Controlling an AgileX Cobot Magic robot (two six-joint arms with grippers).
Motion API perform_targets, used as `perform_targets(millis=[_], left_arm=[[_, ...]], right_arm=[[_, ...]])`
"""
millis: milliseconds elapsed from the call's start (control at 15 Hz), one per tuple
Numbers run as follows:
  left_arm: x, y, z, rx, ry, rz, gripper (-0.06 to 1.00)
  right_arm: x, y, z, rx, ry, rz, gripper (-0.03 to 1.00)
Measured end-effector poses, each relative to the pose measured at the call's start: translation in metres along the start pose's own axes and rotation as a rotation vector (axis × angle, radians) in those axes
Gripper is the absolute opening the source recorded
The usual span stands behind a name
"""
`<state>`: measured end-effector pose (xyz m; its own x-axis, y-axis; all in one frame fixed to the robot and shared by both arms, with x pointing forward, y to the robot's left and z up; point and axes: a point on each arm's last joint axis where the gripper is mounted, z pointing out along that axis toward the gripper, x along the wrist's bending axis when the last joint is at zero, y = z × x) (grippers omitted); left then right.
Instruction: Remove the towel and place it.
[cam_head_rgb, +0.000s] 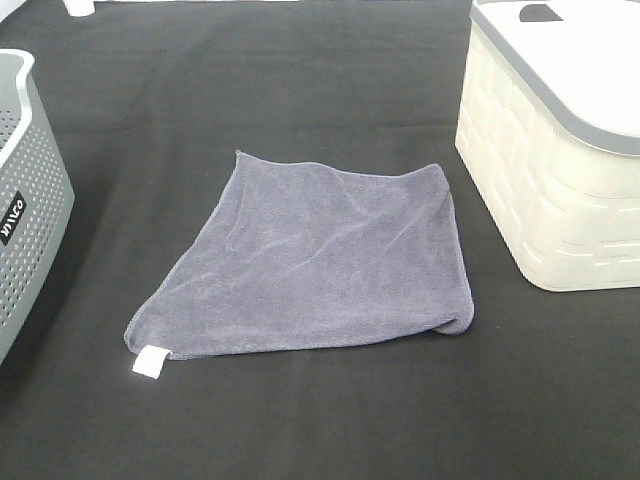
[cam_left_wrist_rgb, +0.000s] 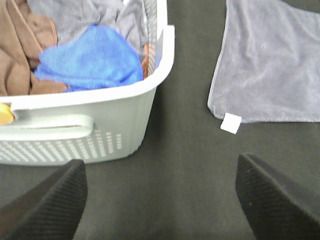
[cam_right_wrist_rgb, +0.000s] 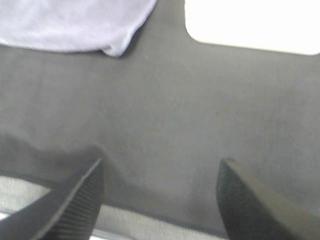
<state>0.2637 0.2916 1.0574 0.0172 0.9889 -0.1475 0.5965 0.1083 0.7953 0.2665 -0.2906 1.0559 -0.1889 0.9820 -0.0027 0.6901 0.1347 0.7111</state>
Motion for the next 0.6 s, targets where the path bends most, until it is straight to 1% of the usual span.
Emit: perform_targets(millis=[333, 467, 600], left_arm=[[-0.001, -0.016, -0.025, -0.19, -0.018, 0.062, 0.76], [-0.001, -0.018, -0.027, -0.2, -0.018, 0.073, 0.76], [-0.001, -0.019, -0.026, -0.196, -0.017, 0.08, 0.76]], right_arm=[[0.004, -0.018, -0.021, -0.174, 0.007, -0.018, 0.65], [0.005, -0.026, -0.029, -0.246, 0.003, -0.022, 0.65], [0.005, -0.029, -0.031, -0.267, 0.001, -0.024, 0.65]])
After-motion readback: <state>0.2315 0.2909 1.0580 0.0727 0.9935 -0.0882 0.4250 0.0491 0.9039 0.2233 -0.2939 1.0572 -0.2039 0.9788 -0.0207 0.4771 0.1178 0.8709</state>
